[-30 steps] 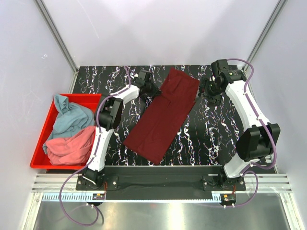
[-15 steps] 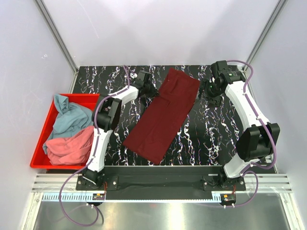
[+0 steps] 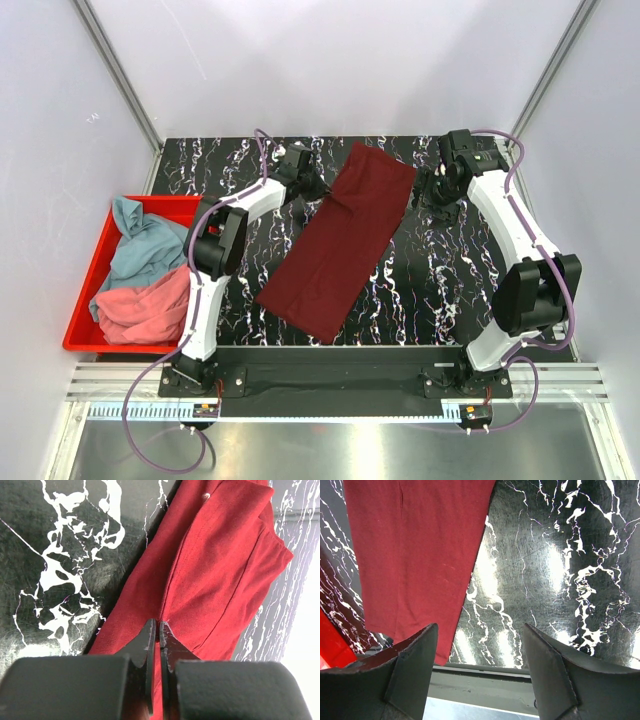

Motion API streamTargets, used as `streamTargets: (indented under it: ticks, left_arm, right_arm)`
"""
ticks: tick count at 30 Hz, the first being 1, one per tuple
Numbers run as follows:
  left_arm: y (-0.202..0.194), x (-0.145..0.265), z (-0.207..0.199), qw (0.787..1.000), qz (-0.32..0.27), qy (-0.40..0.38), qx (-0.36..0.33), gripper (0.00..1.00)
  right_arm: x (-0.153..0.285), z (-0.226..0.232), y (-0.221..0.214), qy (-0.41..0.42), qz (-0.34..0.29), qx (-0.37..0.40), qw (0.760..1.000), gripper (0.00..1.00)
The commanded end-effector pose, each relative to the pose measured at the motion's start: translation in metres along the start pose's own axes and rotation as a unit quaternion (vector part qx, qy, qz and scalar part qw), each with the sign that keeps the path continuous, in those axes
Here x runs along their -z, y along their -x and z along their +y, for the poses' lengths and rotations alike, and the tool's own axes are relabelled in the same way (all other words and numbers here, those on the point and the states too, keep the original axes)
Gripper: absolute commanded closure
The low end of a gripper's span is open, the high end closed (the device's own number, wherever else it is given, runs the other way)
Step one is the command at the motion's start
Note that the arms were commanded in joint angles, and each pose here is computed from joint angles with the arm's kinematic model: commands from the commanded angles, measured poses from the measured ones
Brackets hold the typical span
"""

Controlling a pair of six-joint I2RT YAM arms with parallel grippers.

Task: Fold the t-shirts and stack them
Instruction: Fold the tshirt

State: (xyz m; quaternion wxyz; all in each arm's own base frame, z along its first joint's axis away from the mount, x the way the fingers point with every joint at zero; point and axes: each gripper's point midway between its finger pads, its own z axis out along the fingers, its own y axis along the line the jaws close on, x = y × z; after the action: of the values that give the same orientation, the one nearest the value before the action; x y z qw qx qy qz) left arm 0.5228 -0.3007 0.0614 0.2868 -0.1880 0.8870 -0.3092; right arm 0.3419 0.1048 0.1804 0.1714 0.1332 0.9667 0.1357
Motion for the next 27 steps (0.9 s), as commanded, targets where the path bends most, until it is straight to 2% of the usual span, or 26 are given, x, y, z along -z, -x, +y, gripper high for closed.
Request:
streamTargets:
  ticks: [1, 12, 27]
  left_arm:
    - [0.023, 0.026, -0.030, 0.998, -0.050, -0.029, -0.031, 0.96]
    - [-0.009, 0.022, -0.023, 0.999, -0.010, -0.026, -0.016, 0.94]
    - [-0.010, 0.029, -0.025, 0.999, -0.016, -0.020, -0.038, 0.87]
  right_arm:
    - [0.001, 0.005, 0.003, 0.014, -0.008, -0.003, 1.000, 0.25]
    - [-0.002, 0.004, 0.002, 0.014, -0.006, -0.008, 1.000, 0.25]
    - [-0.007, 0.001, -0.003, 0.010, 0.004, -0.008, 1.000, 0.25]
